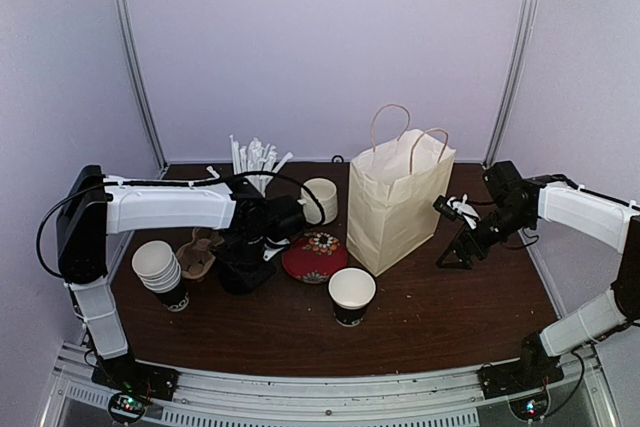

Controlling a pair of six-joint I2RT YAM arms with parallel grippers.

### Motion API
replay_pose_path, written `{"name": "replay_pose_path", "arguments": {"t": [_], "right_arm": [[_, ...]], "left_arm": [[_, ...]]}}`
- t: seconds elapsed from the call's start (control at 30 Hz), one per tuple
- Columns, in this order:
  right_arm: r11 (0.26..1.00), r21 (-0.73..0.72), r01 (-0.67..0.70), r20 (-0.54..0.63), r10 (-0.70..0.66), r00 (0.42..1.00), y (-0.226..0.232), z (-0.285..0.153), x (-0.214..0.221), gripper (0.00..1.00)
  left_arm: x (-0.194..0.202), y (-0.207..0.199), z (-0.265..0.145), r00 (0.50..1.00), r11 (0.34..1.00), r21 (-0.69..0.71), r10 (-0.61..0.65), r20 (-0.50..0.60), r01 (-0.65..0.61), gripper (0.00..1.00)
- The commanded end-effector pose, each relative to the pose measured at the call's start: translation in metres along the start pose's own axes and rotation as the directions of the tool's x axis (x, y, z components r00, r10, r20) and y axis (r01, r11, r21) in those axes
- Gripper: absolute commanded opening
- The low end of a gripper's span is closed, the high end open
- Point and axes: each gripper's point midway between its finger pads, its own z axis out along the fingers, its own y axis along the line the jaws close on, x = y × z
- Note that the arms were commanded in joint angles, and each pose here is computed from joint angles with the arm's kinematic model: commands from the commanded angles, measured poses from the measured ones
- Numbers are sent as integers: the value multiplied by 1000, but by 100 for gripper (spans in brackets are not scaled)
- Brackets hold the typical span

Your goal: Pack the takeout coffee

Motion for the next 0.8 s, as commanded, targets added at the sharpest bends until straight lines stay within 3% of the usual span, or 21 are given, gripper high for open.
{"name": "replay_pose_path", "arguments": {"t": [0.0, 0.37, 0.53, 0.77], "right_arm": [[1000, 15, 16, -1, -16, 1000, -3, -3, -5, 86], [1000, 17, 18, 2, -18, 1000, -3, -4, -6, 86], [1000, 16, 18, 2, -18, 1000, -3, -4, -6, 86], [1000, 18, 21, 4, -21, 1000, -2, -5, -6, 86]], "left_arm": [[-2, -3, 1, 1000, 1000, 9, 9, 1, -9, 19], [-1, -1, -4, 1000, 1000, 10, 5, 12, -5, 14], [1, 0, 3, 1000, 1000, -7, 13, -4, -13, 19], [0, 1, -1, 1000, 1000, -5, 8, 8, -8, 14]]}}
